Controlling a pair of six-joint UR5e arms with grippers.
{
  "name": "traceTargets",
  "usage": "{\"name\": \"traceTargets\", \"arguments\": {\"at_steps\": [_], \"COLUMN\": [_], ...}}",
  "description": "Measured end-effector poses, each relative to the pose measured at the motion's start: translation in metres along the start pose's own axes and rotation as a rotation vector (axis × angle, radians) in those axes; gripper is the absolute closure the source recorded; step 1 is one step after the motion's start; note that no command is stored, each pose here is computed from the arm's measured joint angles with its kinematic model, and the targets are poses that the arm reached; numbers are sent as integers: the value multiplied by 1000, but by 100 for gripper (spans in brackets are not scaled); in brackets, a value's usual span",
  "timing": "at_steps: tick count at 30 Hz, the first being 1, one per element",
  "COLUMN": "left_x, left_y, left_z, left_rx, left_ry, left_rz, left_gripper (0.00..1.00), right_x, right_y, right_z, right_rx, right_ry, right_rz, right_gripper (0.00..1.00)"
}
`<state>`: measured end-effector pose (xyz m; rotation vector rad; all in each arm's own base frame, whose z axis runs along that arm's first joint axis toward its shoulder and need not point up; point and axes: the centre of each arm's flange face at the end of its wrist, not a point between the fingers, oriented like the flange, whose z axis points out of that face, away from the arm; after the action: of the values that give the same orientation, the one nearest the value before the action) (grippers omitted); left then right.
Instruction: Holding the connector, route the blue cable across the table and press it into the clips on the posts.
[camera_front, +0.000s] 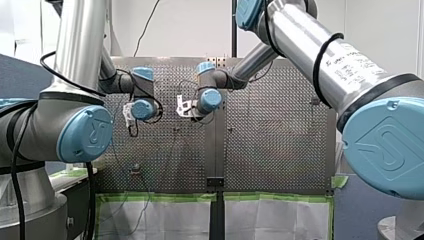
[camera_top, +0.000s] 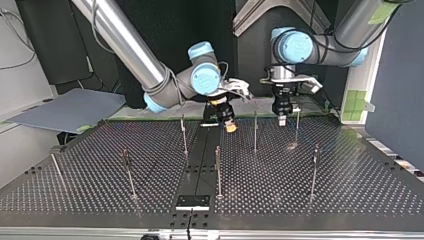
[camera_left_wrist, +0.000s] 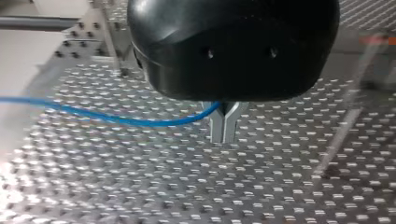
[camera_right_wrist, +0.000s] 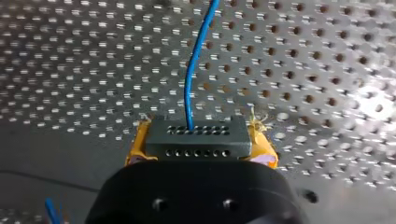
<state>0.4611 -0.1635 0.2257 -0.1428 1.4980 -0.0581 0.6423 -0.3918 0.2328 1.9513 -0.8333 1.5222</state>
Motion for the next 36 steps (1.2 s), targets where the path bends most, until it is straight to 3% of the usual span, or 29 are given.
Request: {"name": "traceTargets", "arguments": {"at_steps": [9, 14, 21, 27, 36], "left_x": [38, 50, 82, 94, 84], "left_y": [11, 12, 14, 12, 5], "left_z": [-21, -33, -52, -43, -17], "left_rx": [-5, 20, 58, 78, 99], "left_ry": [40, 52, 106, 109, 90], "left_rz": [-4, -6, -1, -7, -13], "left_gripper": [100, 100, 100, 100, 100], "right_x": [-21, -30, -39, -40, -39], "right_y": [-4, -6, -2, 6, 25], "right_z": [-7, -11, -13, -10, -4], "right_rx": [5, 8, 2, -8, -29], "right_ry": [-42, -61, -78, -79, -72], "right_rz": [-11, -15, -10, 2, 24], "right_gripper": [100, 100, 100, 100, 100]}}
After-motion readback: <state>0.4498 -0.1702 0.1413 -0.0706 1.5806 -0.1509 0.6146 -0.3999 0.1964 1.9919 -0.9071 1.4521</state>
